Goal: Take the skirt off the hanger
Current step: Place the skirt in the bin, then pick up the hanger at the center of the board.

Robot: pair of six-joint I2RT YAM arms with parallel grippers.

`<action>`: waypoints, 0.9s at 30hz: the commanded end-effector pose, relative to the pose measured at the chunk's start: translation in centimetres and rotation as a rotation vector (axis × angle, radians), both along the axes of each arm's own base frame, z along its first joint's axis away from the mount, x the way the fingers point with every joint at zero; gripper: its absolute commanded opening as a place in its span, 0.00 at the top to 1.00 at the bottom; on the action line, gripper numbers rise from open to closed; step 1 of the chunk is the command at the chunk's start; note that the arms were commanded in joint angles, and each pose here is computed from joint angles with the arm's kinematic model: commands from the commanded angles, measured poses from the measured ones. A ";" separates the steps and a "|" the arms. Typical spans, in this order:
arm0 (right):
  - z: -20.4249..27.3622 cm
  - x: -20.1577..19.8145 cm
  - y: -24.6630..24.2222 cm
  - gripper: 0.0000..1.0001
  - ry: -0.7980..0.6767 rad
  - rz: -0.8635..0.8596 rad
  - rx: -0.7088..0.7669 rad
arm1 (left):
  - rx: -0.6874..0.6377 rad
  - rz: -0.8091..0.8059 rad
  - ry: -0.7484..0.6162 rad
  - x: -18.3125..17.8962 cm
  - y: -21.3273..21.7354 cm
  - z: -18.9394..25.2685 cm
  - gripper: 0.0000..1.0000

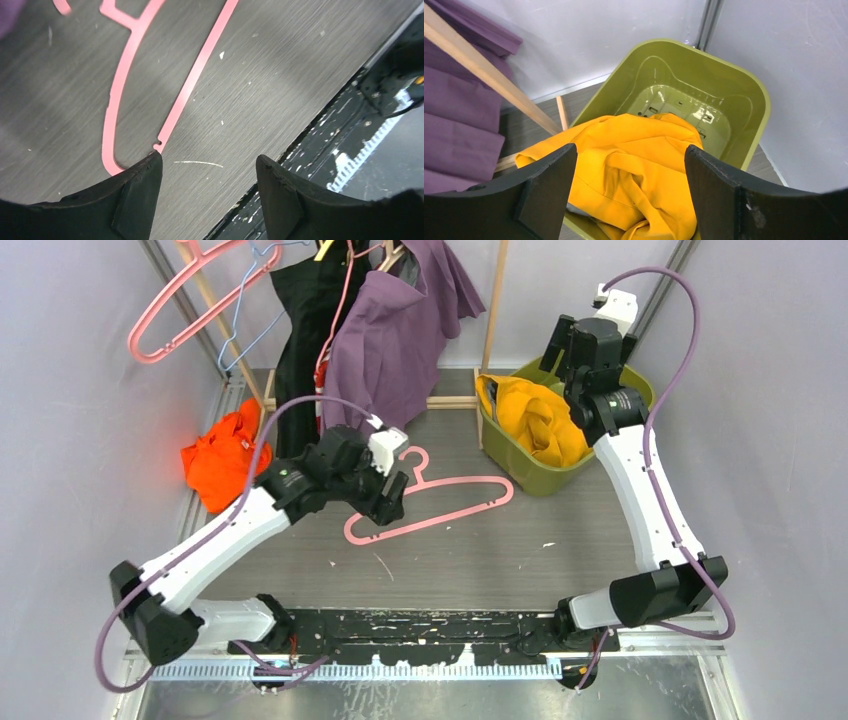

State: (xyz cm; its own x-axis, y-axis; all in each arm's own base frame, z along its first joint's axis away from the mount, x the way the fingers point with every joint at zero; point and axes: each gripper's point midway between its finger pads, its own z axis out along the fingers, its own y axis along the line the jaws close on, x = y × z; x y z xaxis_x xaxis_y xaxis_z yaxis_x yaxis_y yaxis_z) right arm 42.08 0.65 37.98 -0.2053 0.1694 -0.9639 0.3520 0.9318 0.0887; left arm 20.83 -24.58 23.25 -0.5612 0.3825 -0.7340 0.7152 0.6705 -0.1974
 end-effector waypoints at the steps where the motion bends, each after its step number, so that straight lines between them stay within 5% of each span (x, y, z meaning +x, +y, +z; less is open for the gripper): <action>1: 2.1 -1.0 1.6 0.17 -0.054 0.065 0.060 | 0.053 -0.021 -0.013 1.6 -0.8 -2.1 0.31; 16: 2.5 -2.3 2.9 0.18 -0.076 0.135 0.101 | 0.391 -0.015 -0.004 7.3 -0.4 -12.2 0.34; 27: 1.5 -2.1 3.1 0.18 -0.055 0.143 0.090 | 0.333 0.059 -0.024 12.7 -0.6 -15.3 0.35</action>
State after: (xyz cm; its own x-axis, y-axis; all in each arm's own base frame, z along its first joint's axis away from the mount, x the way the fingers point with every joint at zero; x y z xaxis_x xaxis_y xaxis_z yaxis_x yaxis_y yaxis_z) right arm 40.17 3.39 37.84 -0.2334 0.2174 -0.9478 0.2318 0.9590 0.1628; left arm 29.95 -24.45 7.32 -0.6058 0.6160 -0.5036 0.6925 0.7199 0.0476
